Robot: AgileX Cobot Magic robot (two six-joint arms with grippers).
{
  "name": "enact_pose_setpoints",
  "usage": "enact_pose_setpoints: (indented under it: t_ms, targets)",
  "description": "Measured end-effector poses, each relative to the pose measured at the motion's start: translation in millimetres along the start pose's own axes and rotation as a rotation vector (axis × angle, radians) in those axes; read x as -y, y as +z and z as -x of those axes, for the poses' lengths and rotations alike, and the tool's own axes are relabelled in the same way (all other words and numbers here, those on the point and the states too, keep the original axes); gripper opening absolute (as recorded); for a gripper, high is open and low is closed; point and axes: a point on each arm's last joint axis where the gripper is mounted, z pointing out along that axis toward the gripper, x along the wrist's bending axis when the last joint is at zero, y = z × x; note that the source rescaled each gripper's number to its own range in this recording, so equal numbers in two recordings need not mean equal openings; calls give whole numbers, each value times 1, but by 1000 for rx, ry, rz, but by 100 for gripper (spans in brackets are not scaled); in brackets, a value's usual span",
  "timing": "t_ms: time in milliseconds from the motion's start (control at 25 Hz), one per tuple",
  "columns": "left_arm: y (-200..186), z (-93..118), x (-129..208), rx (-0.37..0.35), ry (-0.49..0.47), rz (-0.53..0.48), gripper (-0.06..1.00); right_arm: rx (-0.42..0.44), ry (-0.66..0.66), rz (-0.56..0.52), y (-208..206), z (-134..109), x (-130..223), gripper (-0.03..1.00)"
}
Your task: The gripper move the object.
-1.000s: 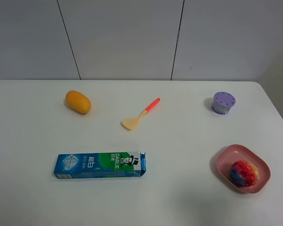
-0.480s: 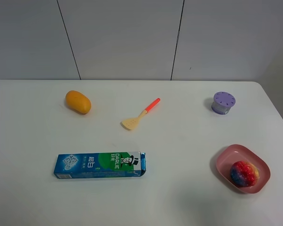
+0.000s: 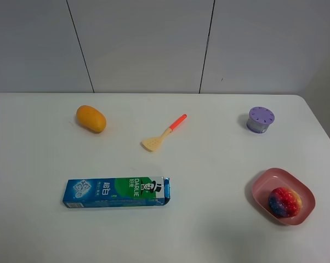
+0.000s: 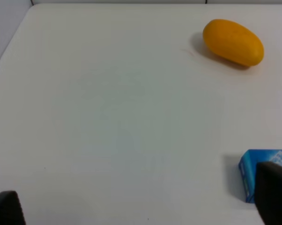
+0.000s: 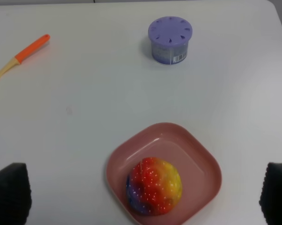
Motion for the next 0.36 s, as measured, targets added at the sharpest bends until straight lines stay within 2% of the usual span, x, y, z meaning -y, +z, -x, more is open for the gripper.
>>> enact_pose_setpoints:
  t_ms: [360]
  targets:
    - [0, 0, 0, 0, 0, 0, 100, 0, 0, 0, 0, 0, 0, 100]
